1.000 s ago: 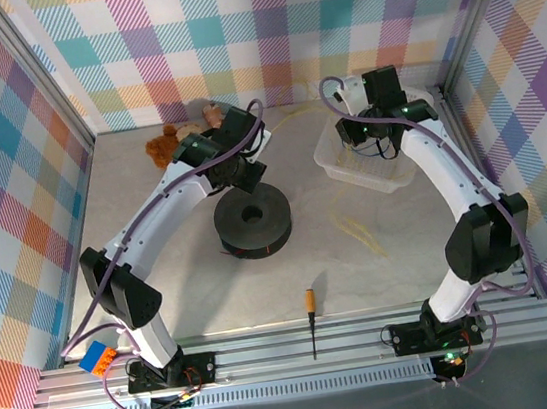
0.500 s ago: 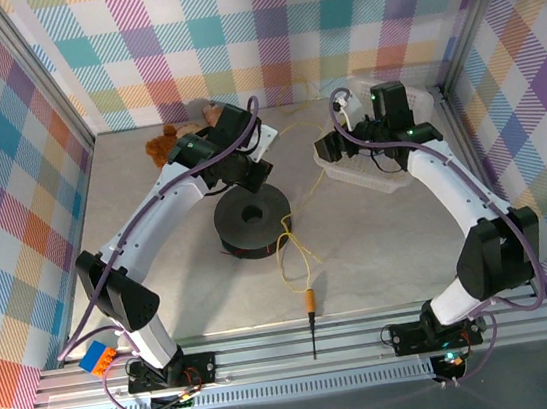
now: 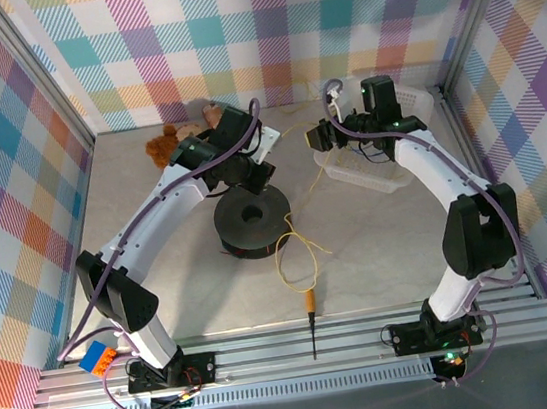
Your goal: Wrap the cables
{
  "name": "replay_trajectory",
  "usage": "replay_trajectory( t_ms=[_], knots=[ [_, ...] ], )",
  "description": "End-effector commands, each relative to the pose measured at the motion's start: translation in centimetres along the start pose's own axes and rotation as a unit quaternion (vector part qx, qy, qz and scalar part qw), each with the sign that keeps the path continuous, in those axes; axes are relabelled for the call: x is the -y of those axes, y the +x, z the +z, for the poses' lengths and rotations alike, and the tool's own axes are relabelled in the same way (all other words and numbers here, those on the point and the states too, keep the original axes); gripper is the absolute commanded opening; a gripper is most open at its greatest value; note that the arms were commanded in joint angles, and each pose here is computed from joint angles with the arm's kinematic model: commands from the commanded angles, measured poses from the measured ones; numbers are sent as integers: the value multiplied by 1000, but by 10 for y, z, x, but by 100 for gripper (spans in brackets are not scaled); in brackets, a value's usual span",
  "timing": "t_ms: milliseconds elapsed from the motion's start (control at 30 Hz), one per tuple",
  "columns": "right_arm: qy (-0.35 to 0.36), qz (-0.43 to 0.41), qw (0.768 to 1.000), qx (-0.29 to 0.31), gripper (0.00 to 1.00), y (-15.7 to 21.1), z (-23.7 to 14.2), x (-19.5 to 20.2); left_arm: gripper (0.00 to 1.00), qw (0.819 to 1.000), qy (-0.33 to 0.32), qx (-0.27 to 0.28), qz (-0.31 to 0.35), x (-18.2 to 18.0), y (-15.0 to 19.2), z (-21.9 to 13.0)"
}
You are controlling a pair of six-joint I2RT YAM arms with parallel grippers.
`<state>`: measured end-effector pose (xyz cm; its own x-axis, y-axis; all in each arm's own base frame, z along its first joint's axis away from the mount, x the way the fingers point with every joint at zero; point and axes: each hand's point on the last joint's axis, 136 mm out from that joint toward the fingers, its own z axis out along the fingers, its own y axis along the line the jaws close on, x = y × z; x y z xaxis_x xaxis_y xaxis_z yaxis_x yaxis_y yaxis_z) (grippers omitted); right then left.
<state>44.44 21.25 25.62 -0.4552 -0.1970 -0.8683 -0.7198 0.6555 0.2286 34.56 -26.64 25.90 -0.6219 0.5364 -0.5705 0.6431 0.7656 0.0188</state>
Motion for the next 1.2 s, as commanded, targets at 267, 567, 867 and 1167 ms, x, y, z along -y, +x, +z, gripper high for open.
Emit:
replay_trajectory(
  t_ms=[267,567,867,1167],
  knots=[
    [-16,12,1000,-1,0,-5,7,0,0,999,4,45,-17,-1,-10,-18],
    [86,52,995,-23,0,-3,-17,20,100,972,-60,150,-172,-47,-6,-56],
    [119,70,990,-35,0,0,-53,14,100,907,-42,143,-395,-99,71,-26],
    [122,97,987,-27,0,6,-99,1,99,864,23,94,-493,-105,120,34]
  ],
)
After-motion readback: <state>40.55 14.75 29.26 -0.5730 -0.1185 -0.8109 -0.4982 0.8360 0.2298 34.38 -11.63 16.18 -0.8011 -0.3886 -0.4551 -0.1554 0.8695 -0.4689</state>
